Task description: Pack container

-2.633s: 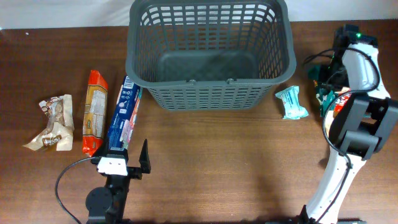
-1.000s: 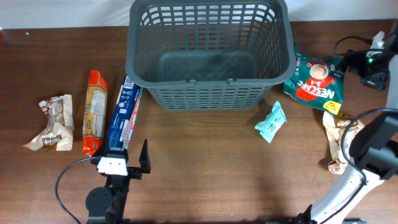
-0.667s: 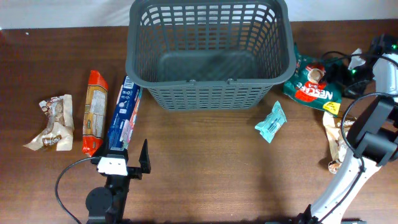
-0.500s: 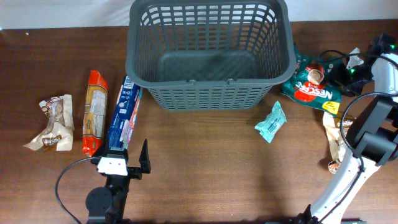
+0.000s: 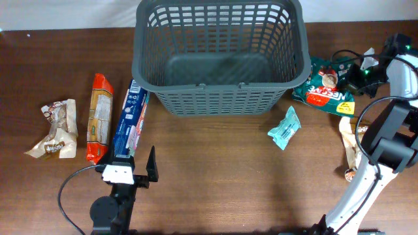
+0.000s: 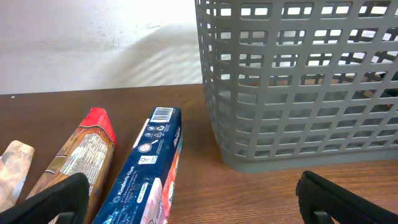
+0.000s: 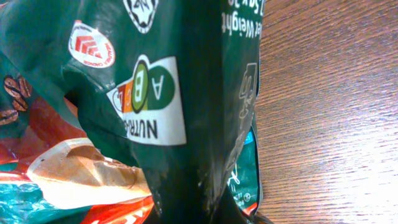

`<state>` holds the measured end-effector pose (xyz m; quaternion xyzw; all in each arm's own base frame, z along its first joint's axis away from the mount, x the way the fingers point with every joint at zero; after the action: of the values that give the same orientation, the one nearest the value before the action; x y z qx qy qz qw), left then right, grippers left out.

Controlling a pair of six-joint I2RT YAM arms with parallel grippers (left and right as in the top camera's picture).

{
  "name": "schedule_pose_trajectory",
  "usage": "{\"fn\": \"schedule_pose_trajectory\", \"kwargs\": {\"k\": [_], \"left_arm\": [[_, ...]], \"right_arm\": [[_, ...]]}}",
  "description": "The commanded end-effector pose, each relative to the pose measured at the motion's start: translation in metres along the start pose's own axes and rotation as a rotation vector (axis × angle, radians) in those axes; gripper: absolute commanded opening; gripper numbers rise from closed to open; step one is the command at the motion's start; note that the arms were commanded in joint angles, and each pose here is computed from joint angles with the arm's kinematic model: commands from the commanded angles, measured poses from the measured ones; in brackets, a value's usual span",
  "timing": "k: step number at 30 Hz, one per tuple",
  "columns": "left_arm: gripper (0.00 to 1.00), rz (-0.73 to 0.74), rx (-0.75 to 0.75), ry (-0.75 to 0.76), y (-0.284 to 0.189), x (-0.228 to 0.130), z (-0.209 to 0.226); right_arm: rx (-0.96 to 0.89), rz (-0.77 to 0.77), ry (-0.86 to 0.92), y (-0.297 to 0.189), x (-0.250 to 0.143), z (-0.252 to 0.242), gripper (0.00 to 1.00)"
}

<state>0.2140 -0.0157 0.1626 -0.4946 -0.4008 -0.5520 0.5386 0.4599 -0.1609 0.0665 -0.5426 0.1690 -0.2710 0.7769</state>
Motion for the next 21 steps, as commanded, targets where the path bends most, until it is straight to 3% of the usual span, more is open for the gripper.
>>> {"fn": "schedule_pose_trajectory", "kwargs": {"k": [1,8,21], "left_arm": [[0.99,-0.004,-0.007,-0.002,0.0,-0.001,-0.001],[0.99,-0.005,-0.007,-0.002,0.0,-0.001,-0.001],[0.99,-0.005,-0.007,-0.002,0.0,-0.001,-0.001]], "right_arm": [[-0.031,0.056,0.066,0.024,-0.005,-0.022,0.04],[0.236,-0.063,0.071,-0.035,0.017,-0.004,0.04],[0.323,-0.313,-0.04,-0.156,0.017,0.032,0.04]]}}
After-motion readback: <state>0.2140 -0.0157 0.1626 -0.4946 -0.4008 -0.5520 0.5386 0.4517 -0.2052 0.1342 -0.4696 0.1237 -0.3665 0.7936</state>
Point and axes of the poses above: each gripper's point midway between its finger pads, its own y axis out along the fingers, its own z axis along the line the jaws close on, x = y × z, the point moved 3 cm from there along -y, back along the fingers, and after that the axes turned 11 degrees about y, right-handed, at the moved point
